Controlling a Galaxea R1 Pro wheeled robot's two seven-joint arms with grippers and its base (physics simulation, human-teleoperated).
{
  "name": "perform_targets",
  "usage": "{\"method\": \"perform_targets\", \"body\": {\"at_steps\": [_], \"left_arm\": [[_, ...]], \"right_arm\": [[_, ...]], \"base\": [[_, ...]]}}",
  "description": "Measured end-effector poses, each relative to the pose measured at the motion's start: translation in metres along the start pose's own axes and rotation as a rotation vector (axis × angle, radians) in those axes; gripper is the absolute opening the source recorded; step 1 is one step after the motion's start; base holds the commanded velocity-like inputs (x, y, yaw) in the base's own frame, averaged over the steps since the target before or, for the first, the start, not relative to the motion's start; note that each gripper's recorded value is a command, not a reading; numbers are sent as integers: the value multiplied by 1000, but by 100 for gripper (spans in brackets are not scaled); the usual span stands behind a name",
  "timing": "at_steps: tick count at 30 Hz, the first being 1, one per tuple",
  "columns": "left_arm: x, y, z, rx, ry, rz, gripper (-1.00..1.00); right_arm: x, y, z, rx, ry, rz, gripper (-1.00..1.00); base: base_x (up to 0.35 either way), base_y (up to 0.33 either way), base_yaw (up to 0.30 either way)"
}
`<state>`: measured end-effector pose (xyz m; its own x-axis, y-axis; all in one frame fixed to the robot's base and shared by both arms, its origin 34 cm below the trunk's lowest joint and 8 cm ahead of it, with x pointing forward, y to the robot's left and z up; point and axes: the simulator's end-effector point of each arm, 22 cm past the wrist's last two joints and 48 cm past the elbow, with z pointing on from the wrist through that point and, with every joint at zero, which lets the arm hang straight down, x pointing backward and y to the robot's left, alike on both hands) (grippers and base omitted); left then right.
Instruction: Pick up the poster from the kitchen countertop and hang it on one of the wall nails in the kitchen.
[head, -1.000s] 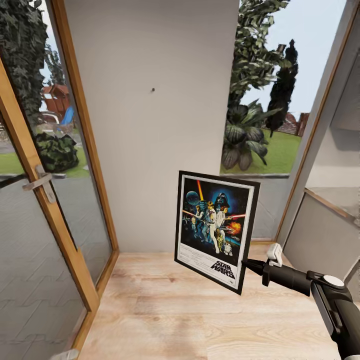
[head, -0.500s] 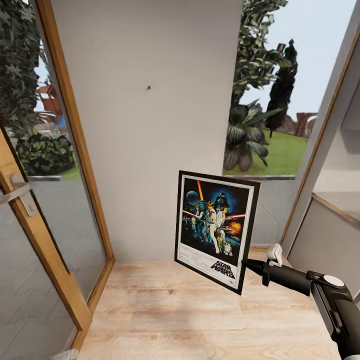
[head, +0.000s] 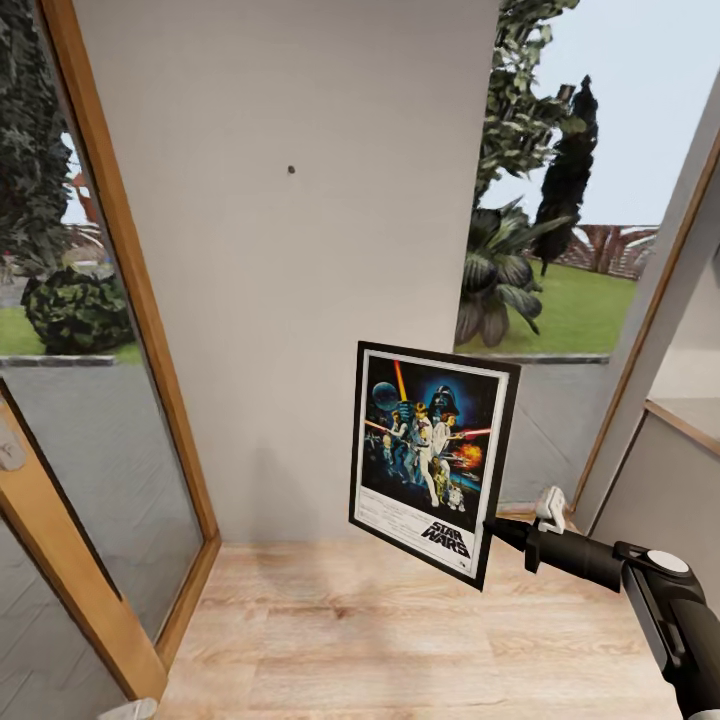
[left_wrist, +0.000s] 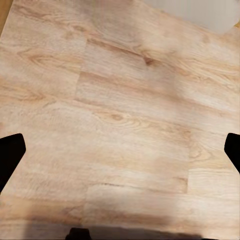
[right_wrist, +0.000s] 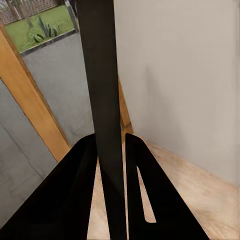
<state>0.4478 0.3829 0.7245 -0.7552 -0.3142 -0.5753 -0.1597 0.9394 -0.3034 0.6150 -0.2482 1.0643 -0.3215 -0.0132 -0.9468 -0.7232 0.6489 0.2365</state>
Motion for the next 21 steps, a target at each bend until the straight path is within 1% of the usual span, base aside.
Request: {"method": "perform_targets", "body": {"at_steps": [3, 8, 9, 10, 12, 13, 16, 18, 20, 21], "left_arm": [[0, -1, 0, 3, -1, 1, 100], [1, -4, 1, 13, 2, 3, 100], [13, 7, -3, -12, 25, -3, 100], [21, 13, -5, -27, 41, -9, 100], [24, 16, -6, -34, 47, -11, 100], [29, 18, -7, -41, 58, -13, 100], [37, 22, -9, -52, 72, -18, 100], [45, 27, -11, -65, 87, -23, 100], [50, 28, -12, -70, 96, -27, 100], [52, 29, -13, -72, 100, -28, 100]], "right_arm": [[-7, 2, 0, -4, -3, -9, -100], [-10, 4, 0, -6, -4, -1, -100], [-11, 6, 0, -15, -7, -1, -100], [-11, 14, 1, -46, -6, -4, -100], [-11, 19, 3, -65, -2, -9, -100], [-19, 29, 5, -92, 5, -16, -100], [-28, 34, 5, -99, 13, -3, -100], [-37, 40, 6, -104, 11, -4, -100], [-47, 46, 10, -115, -3, -5, -100], [-58, 51, 16, -125, -22, -10, -100]], "base": [[46, 0, 0], [5, 0, 0], [0, 0, 0], [0, 0, 0], [0, 0, 0], [0, 0, 0], [0, 0, 0], [0, 0, 0], [0, 0, 0], [0, 0, 0]]}}
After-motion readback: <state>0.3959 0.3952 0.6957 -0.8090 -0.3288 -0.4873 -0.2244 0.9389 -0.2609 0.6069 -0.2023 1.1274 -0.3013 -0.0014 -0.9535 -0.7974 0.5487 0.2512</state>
